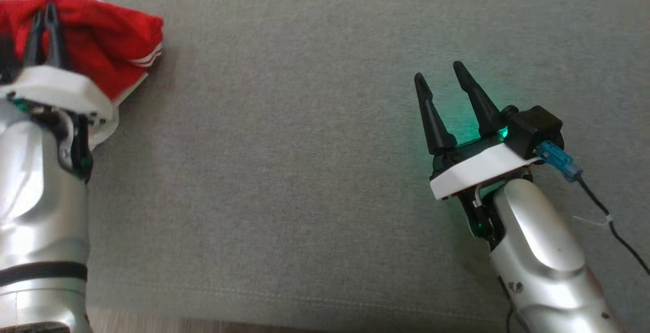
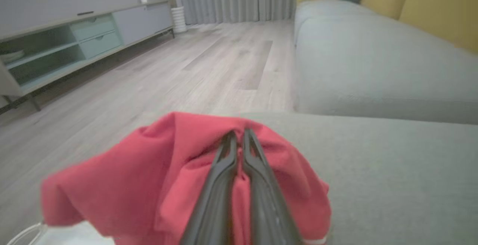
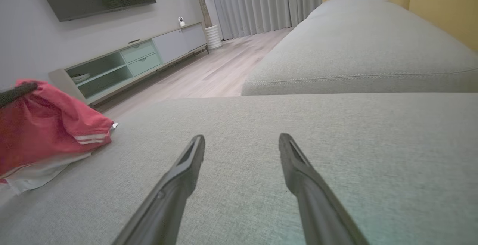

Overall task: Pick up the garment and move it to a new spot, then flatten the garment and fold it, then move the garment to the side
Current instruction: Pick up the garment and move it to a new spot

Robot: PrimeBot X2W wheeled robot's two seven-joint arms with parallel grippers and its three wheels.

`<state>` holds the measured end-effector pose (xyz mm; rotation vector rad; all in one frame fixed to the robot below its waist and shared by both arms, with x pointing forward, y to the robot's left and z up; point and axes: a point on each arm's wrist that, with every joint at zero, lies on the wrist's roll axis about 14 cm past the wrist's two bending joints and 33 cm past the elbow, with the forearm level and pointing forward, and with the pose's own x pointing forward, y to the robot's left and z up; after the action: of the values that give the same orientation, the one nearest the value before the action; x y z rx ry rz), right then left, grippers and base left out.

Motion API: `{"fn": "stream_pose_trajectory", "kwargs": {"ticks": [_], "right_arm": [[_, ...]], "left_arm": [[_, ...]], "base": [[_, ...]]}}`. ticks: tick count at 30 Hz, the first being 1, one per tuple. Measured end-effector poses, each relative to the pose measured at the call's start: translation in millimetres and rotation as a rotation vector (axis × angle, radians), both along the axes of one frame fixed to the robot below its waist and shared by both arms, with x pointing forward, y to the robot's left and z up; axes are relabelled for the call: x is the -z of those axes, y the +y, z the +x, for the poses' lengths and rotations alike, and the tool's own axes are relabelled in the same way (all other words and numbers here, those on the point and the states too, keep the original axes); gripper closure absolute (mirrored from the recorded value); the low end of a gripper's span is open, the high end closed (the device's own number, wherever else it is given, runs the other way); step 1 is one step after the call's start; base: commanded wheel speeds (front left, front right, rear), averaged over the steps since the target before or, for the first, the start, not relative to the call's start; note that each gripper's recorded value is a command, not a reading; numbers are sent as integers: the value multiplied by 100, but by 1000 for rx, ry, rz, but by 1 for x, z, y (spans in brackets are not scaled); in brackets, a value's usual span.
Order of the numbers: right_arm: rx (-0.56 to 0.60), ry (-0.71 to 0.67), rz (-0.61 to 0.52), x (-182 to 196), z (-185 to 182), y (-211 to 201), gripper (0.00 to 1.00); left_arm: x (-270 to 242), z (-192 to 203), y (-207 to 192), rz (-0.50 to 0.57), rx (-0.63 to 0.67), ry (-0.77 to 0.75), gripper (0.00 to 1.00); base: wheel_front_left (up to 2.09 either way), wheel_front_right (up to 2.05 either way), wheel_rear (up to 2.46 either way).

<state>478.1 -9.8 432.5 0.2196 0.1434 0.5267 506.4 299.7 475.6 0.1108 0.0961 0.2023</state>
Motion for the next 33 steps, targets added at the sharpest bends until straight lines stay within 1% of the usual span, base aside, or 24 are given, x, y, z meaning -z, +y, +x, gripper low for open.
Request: {"fn": "stream_pose_trajectory", "kwargs": {"ticks": [3, 6, 9, 14, 20, 24, 27, 28, 30, 31, 32, 33], "right_arm": [[34, -9, 2, -7, -1, -13, 0], [85, -16, 22, -16, -2, -30, 0], [137, -33, 42, -27, -3, -48, 0], [225, -45, 50, -36, -9, -82, 0], [347, -46, 46, -40, -20, -127, 0], [425, -22, 52, -35, -32, -154, 0], [466, -16, 42, -34, -38, -169, 0], [466, -16, 42, -34, -38, -169, 0], [482, -13, 41, -33, -39, -174, 0], [484, -9, 41, -32, -40, -174, 0], [482, -6, 42, -30, -40, -173, 0], [479, -3, 43, -30, -41, -171, 0]], "left_arm": [[-26, 17, -29, 20, 98, -76, 100], [-48, 33, -67, 26, 204, -145, 100], [-67, 46, -119, -8, 325, -211, 100], [-82, 53, -209, -118, 506, -271, 100], [-83, 42, -307, -206, 736, -279, 100], [-74, 22, -360, -267, 874, -247, 100], [-50, 0, -388, -298, 948, -177, 100], [-50, 0, -388, -298, 948, -177, 100], [-30, -13, -394, -293, 965, -118, 100], [-21, -19, -393, -291, 960, -92, 71], [-13, -23, -390, -284, 951, -71, 7], [-6, -27, -386, -283, 937, -52, 0]], "base": [[0, 0, 0], [0, 0, 0], [0, 0, 0], [0, 0, 0], [0, 0, 0], [0, 0, 0], [0, 0, 0], [0, 0, 0], [0, 0, 0], [0, 0, 0], [0, 0, 0], [0, 0, 0]]}}
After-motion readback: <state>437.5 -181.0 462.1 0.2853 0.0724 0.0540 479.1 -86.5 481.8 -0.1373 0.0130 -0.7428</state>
